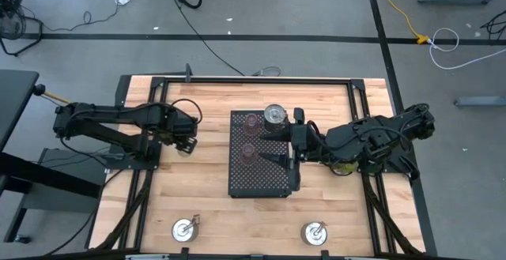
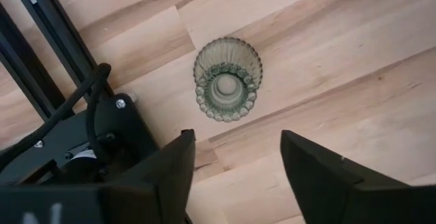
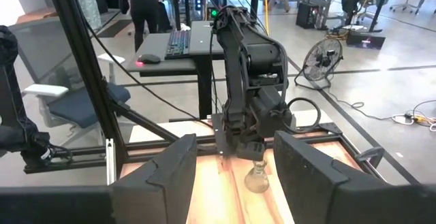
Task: Pick & Place candle stick holders
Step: Put the green candle holder on the shelf
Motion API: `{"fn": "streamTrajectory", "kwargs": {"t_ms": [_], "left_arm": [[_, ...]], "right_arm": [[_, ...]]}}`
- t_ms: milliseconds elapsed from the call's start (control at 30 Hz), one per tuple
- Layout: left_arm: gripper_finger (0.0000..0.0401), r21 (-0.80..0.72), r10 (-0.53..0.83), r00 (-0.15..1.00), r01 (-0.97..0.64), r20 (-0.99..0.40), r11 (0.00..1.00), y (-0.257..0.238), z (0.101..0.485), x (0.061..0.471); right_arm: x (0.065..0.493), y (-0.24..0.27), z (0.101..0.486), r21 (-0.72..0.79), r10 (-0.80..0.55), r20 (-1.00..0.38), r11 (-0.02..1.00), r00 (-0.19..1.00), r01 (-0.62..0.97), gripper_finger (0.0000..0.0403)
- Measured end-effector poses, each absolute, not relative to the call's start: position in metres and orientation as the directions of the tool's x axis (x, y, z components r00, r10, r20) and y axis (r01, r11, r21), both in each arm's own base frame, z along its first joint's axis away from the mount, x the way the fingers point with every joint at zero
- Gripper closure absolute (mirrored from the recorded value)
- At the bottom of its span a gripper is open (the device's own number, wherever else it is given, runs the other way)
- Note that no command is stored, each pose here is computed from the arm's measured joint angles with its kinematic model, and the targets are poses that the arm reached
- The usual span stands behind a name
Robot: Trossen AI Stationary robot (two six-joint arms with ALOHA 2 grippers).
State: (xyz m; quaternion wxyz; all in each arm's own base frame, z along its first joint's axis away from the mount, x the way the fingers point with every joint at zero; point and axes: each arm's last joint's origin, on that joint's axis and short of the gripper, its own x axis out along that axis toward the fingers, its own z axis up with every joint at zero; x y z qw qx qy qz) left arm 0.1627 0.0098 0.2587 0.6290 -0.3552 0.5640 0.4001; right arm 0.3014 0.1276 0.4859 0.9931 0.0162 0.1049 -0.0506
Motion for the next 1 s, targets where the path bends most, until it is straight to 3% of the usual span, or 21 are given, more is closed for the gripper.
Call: {"fn": "streamTrajectory", "kwargs": {"t_ms": [267,467,700,1000], "left_arm": [[0.0115,0.039,0.108,0.003,-0.923,-0.994,0.384,0.01,0.242,0.159],[0.0114,0.07,0.124,-0.024,-0.921,-0.992,0.384,0.01,0.224,0.156],[0.0114,-0.044,0.097,0.093,-0.907,-0.991,0.42,0.01,0.213,0.166],[0.0114,0.0,0.11,0.051,-0.909,-0.993,0.416,0.01,0.2,0.16]], "right_arm": [[0.301,0.129,0.486,0.021,-0.092,-0.211,0.995,0.973,0.099,0.0206],[0.3,0.131,0.486,0.021,-0.086,-0.21,0.996,0.974,0.092,0.0206],[0.3,0.131,0.486,0.021,-0.087,-0.21,0.995,0.974,0.093,0.0206],[0.3,0.131,0.486,0.021,-0.086,-0.211,0.995,0.974,0.093,0.0206]]}}
